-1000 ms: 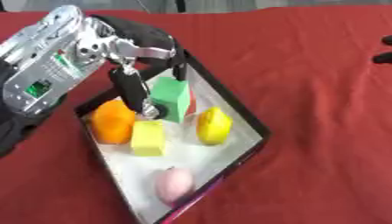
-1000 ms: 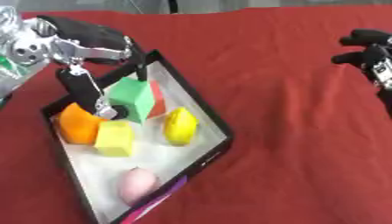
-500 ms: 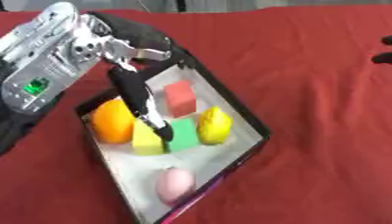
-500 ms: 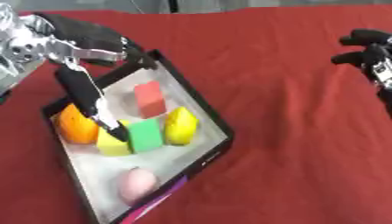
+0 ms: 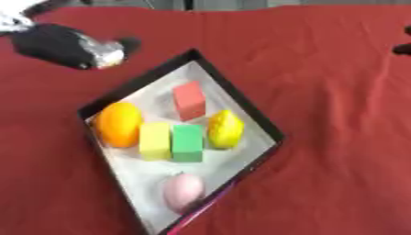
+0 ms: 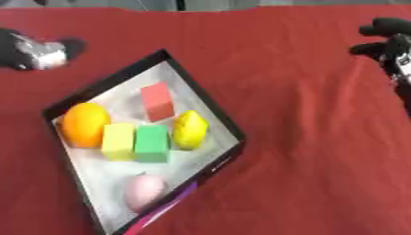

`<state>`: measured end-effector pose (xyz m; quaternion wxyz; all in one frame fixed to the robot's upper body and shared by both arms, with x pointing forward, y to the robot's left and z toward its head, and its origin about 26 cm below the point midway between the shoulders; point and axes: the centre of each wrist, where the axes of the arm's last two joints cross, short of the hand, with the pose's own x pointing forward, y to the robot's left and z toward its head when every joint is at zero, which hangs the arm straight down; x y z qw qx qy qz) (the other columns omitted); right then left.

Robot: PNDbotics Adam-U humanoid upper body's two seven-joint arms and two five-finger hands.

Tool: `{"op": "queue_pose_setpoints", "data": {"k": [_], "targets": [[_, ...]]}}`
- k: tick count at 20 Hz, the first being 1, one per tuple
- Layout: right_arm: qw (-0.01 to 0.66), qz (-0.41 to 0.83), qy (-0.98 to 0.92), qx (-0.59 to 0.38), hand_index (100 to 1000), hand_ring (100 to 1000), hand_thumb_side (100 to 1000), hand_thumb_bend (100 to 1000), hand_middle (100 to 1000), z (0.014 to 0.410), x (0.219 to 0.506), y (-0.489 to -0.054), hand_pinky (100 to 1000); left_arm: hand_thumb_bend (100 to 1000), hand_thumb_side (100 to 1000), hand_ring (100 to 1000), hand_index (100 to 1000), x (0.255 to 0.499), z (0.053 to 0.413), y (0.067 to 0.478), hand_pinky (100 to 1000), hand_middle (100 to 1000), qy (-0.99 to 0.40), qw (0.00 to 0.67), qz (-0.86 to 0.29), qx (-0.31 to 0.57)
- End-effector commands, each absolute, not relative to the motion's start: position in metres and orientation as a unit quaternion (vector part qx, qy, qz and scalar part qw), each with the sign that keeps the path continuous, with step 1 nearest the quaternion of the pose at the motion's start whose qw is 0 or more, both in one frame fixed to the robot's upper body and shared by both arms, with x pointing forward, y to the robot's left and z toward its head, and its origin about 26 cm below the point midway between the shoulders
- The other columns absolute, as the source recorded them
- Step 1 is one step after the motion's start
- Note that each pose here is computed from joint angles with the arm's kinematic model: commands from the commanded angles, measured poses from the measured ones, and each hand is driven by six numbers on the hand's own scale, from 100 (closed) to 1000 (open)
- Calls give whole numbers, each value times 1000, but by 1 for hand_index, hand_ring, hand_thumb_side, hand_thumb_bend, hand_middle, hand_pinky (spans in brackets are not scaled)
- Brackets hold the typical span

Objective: Pick up objects on the table and place them in the box.

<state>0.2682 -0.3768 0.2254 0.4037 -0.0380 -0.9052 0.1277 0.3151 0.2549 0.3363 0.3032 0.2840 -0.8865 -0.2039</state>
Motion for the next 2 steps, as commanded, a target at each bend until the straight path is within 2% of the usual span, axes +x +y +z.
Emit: {"op": "queue_pose_setpoints", "data": {"k": [1,2], "targets": [[377,132,-916,-45,839,744,526,100,796,238,266,-377,943,221,652,834,848,302,331,280,774,791,-932,265,26,245],[374,129,-917,-46,839,748,524,100,800,238,266,-377,944,244,671,834,847,304,322,284,774,793,-934,266,61,230]]}}
